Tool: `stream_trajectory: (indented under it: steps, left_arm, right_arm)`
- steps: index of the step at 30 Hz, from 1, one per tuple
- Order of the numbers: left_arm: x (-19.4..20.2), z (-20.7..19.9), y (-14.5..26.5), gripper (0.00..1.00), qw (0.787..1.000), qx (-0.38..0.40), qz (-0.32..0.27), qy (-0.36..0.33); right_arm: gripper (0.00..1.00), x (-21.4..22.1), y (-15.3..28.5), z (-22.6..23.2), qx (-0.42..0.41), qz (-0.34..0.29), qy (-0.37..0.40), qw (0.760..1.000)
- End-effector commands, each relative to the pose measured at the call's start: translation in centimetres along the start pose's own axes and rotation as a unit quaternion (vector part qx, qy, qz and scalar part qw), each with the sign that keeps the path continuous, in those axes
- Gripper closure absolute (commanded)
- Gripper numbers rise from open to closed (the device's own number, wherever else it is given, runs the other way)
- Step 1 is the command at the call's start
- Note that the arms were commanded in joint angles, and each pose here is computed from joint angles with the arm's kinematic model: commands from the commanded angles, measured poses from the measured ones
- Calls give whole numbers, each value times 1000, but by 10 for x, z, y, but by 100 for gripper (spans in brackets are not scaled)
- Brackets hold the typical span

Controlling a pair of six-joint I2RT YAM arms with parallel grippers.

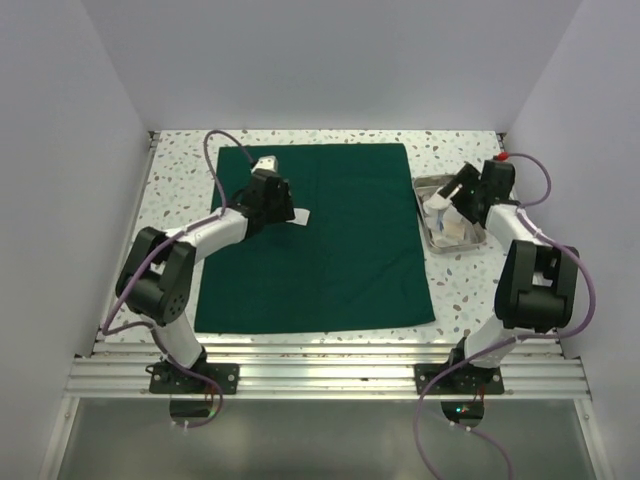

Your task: Prepare the surgical pack

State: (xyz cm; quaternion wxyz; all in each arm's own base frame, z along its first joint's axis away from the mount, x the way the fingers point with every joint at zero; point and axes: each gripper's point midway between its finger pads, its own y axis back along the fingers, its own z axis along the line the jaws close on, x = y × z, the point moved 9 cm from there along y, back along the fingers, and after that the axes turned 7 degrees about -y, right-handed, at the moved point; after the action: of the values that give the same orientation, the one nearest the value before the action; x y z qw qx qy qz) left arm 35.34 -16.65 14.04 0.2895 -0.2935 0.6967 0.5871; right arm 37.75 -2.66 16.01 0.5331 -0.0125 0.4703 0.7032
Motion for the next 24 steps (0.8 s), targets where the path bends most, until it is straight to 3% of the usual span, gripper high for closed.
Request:
stream_trajectory:
  steps: [1, 12, 21, 24]
  left_arm:
    - [-21, 10, -11, 32, 1000, -26, -10, -13]
    - [-16, 24, -39, 31, 999, -27, 33, 4]
    - [-1, 31, -60, 52, 996, -31, 83, 25]
    - [3, 33, -62, 52, 995, -37, 92, 23]
  right_arm:
    - [25, -14, 35, 19, -14, -51, 35, 998]
    - [26, 6, 53, 36, -60, -47, 60, 995]
    - [27, 8, 57, 39, -70, -48, 64, 994]
    - [27, 8, 58, 40, -72, -48, 66, 994]
